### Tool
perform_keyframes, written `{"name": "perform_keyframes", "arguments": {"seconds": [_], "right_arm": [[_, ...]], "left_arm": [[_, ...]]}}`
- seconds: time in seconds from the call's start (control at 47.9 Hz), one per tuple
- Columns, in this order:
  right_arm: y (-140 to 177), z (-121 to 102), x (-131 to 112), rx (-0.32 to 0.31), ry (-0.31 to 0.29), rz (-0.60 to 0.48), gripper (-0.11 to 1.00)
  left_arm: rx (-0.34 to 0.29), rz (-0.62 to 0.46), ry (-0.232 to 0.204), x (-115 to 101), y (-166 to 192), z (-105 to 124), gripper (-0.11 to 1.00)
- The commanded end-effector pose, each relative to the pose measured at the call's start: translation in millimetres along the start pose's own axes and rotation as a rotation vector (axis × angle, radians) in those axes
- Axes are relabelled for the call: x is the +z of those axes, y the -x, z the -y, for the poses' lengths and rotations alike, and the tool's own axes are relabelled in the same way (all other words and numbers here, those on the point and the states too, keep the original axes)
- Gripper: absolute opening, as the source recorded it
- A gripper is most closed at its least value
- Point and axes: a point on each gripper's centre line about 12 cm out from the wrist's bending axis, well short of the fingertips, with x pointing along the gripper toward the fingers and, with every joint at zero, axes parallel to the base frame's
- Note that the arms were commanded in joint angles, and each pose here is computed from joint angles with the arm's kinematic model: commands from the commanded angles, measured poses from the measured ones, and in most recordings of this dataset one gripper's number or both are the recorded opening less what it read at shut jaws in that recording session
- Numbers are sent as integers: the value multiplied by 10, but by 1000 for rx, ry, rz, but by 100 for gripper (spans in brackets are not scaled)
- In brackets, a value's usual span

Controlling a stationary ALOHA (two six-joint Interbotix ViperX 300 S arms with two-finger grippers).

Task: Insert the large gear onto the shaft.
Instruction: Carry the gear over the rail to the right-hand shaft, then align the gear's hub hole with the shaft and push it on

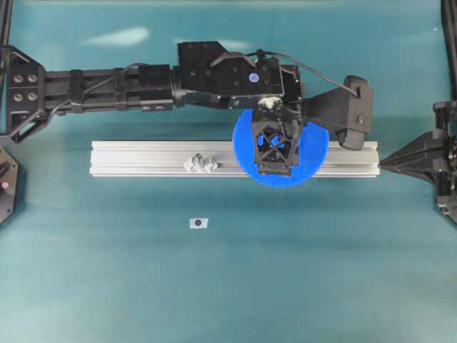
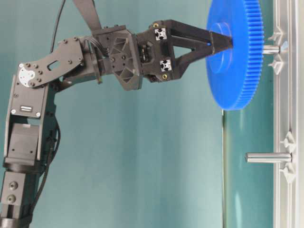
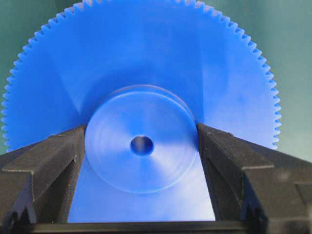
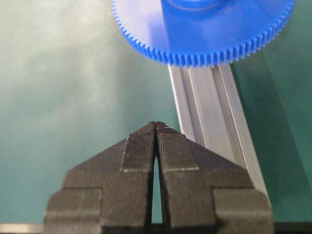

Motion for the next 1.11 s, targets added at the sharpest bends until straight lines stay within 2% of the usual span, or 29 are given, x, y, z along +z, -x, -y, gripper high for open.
{"name": "perform_keyframes", "arguments": {"seconds": [0.0, 0.272, 0.543, 1.086], "right_arm": [[-2, -2, 41, -1, -11, 11, 5], [-1, -1, 33, 0, -12, 13, 5], [1, -1, 35, -1, -11, 14, 5], [-2, -1, 19, 1, -12, 15, 5]], "left_arm": [[16, 51, 4, 76, 219, -52, 77], [17, 40, 14, 55, 158, -106, 77], [28, 47, 37, 38, 183, -259, 77], [30, 53, 41, 106, 172, -288, 77]]}}
